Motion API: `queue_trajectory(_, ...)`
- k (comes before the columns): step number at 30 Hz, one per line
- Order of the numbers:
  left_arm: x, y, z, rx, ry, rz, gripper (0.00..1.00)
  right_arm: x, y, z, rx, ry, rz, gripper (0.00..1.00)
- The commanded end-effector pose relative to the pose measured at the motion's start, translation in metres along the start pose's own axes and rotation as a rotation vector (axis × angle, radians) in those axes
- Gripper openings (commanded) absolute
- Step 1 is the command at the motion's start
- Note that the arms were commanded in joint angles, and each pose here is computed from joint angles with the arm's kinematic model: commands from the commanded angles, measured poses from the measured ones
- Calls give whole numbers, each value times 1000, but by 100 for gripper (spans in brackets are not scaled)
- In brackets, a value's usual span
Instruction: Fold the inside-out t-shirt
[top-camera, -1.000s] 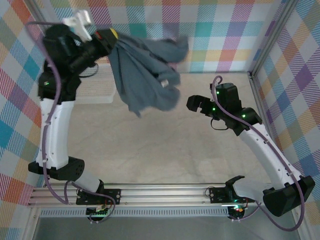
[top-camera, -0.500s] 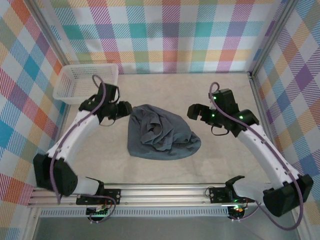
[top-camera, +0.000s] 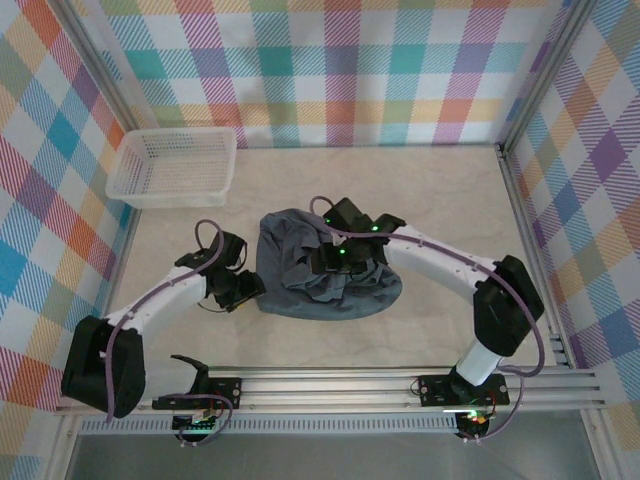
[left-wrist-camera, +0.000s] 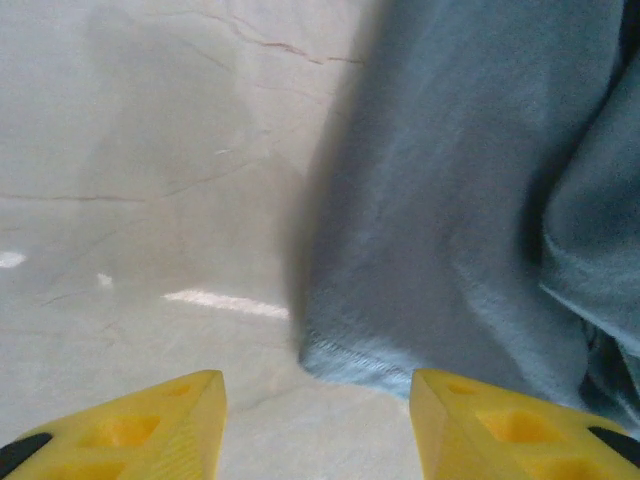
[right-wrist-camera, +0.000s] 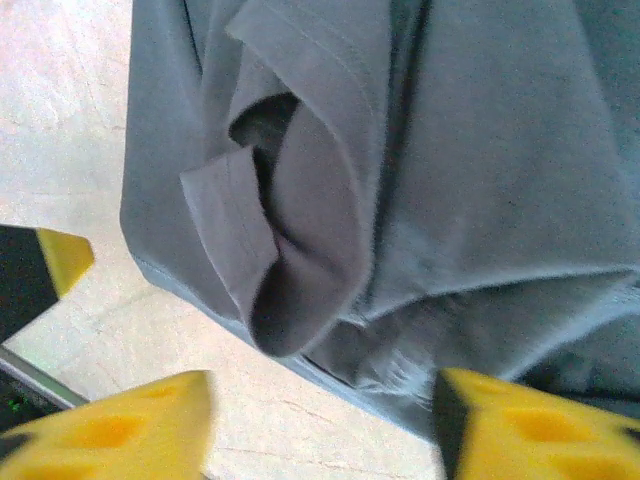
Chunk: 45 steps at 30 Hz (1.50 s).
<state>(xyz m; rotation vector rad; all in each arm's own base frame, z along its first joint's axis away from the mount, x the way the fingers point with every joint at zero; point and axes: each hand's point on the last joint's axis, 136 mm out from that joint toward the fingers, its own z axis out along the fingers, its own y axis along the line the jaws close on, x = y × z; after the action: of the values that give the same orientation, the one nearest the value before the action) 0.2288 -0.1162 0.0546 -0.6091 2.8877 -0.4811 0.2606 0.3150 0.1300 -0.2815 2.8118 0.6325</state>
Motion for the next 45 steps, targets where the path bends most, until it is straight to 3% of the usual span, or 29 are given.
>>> queue_trajectory(1, -4, -22, 12, 87, 20, 6, 50, -27, -5, 7, 79, -79, 7, 45)
queue_trajectory(2, -6, -21, 16, 73, 19, 2, 50, -30, -6, 11, 95, -78, 9, 48)
queue_trajectory(3, -9, -17, 21, 44, 18, -5, 48, -33, -8, 16, 113, -72, 11, 61)
queue_trajectory(4, -12, -16, 25, 25, 17, -6, 47, -34, -9, 21, 126, -61, 14, 67)
queue_trajectory(6, -14, -14, 33, 0, 26, -9, 43, -35, -4, 27, 118, -33, 7, 59)
queue_trajectory(9, -18, -11, 42, -28, 35, -25, 33, -37, 6, 25, 78, -25, -5, 38)
queue_trajectory(13, -22, -14, 45, -41, 43, -26, 0, -53, 17, -11, 43, -119, -40, 0)
queue_trajectory(16, -38, -16, 22, -55, -13, -6, 0, -76, 24, -65, 45, -270, -89, 0)
queue_trajectory(19, -73, -34, -50, 15, -163, 10, 0, -101, 23, -139, 79, -473, -146, 0)
queue_trajectory(23, -129, -58, -217, 46, -576, 116, 0, -127, -1, -270, 172, -835, -164, 0)
queue_trajectory(25, -141, -67, -291, 34, -776, 183, 0, -130, -14, -333, 188, -1021, -144, 0)
queue_trajectory(28, -145, -78, -374, 38, -995, 257, 0, -124, -21, -417, 224, -1253, -150, 0)
queue_trajectory(33, -126, -93, -450, 147, -1210, 345, 0, -94, -22, -519, 242, -1506, -138, 0)
queue_trajectory(38, -102, -91, -503, 229, -1351, 344, 0, -58, -25, -585, 196, -1664, -99, 0)
queue_trajectory(42, -93, -89, -529, 257, -1393, 310, 0, -39, -23, -611, 132, -1737, -109, 0)
queue_trajectory(45, -105, -90, -513, 239, -1339, 274, 0, -50, -25, -593, 187, -1671, -120, 0)
